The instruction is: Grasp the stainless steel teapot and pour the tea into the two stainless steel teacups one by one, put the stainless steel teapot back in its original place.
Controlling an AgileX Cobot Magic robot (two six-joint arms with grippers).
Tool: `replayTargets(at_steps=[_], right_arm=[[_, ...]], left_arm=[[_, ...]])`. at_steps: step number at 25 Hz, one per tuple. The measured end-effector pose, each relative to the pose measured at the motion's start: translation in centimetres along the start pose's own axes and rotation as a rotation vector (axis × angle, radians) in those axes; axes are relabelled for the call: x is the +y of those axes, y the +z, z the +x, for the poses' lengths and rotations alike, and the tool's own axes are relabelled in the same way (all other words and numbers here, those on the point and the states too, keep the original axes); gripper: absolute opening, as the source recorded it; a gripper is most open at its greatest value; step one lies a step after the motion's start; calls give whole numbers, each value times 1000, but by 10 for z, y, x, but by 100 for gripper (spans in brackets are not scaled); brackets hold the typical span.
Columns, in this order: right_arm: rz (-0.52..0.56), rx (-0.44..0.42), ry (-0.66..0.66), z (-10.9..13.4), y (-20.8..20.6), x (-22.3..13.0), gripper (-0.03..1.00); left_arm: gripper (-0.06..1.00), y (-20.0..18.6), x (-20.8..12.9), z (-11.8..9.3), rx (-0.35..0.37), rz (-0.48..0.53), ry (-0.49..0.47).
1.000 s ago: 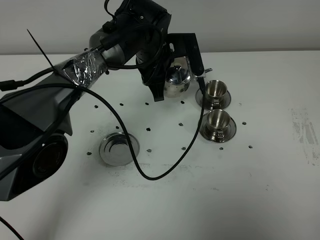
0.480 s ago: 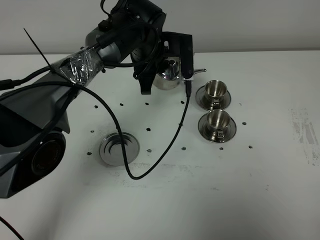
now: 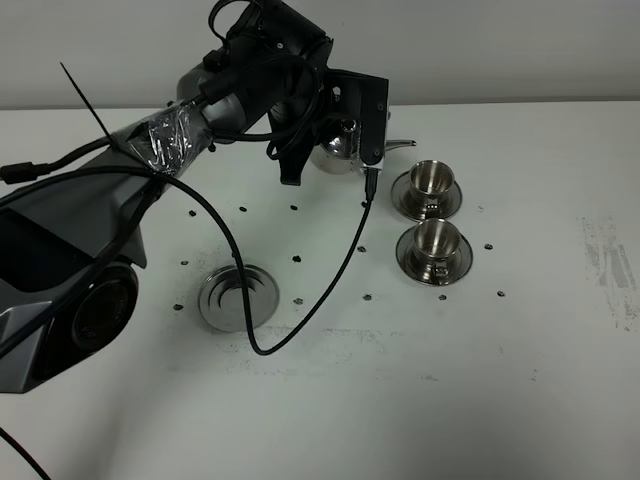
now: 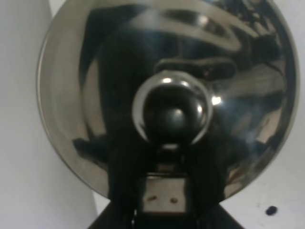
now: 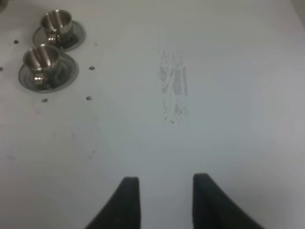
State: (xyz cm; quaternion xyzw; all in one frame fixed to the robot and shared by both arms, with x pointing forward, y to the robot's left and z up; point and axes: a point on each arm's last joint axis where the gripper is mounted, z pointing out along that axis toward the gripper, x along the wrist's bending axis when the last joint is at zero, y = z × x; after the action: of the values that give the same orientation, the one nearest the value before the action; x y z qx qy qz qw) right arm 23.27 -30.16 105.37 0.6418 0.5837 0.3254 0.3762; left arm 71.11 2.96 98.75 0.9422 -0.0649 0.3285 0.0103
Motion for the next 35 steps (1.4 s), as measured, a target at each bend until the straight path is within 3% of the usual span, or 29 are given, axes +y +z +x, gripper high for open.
replayTargets(at_steps=[9, 24, 35], right_arm=[[0, 0, 0, 0, 0, 0, 29], [0, 0, 0, 0, 0, 0, 29], [0, 0, 0, 0, 0, 0, 29]], left_arm=[[20, 12, 3, -3, 29, 9, 37], [20, 11, 28, -7, 132, 45, 227], [20, 22, 31, -13, 140, 56, 264]])
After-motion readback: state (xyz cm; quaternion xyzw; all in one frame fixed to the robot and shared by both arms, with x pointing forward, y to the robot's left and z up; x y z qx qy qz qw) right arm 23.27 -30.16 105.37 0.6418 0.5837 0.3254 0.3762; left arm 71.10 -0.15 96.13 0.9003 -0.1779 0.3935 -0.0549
